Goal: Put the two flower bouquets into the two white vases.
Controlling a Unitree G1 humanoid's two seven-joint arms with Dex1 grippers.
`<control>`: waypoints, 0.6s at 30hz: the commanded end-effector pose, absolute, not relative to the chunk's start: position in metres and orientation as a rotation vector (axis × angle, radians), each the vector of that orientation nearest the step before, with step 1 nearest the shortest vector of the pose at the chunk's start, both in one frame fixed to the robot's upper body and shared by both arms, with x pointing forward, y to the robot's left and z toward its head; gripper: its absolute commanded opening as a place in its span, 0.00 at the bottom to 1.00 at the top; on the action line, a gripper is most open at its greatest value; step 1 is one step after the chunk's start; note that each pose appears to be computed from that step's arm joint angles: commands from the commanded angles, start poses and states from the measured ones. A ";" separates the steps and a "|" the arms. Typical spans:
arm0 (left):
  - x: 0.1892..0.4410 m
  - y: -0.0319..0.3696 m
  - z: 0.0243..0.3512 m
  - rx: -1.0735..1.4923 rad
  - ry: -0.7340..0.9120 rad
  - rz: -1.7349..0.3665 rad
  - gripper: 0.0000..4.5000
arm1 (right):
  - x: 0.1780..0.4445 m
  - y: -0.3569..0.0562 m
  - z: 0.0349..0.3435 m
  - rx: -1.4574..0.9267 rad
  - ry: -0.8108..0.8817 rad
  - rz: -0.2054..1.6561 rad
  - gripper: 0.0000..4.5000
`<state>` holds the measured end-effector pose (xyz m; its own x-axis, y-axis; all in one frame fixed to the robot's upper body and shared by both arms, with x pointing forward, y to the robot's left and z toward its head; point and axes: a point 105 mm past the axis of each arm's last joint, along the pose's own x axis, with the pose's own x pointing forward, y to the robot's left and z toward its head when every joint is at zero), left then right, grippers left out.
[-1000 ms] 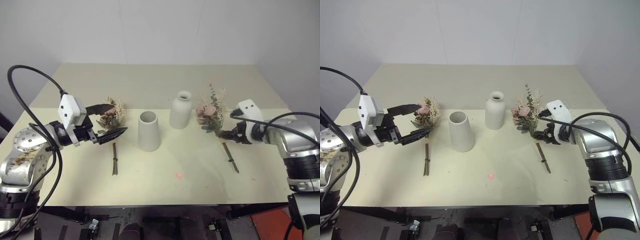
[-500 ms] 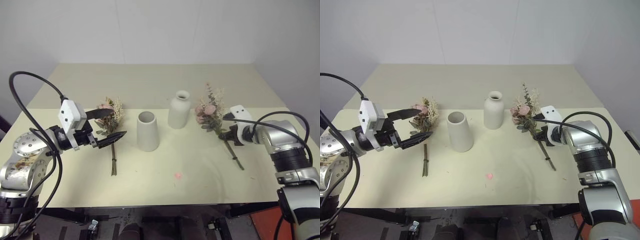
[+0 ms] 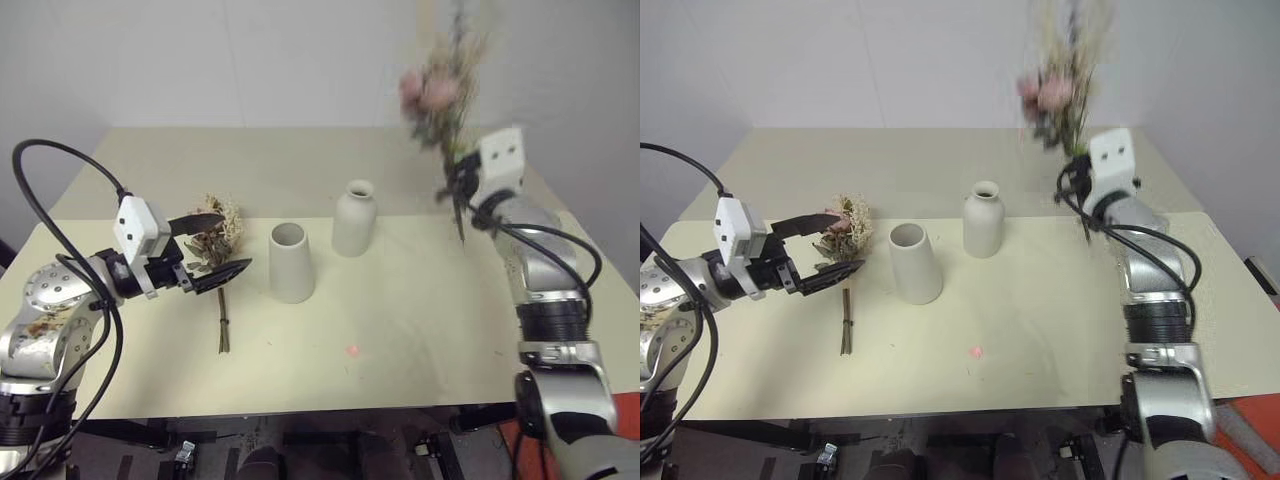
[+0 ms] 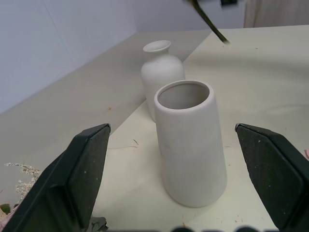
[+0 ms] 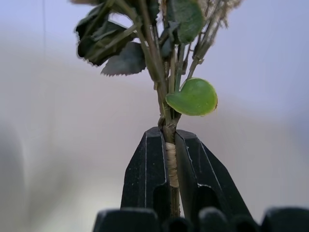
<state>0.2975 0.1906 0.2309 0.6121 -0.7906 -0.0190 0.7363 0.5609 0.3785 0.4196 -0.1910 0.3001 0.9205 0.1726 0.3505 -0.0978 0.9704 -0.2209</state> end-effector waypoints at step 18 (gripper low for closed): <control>0.286 0.197 0.242 0.417 -0.194 -0.859 1.00 | 0.404 -0.115 0.351 0.422 -0.781 0.593 0.02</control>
<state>0.2918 0.1968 0.2274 0.6417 -0.7663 -0.0319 0.7162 0.5837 0.3826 0.4107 -0.1158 0.3333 0.6204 0.3386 0.7074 -0.6268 0.7562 0.1878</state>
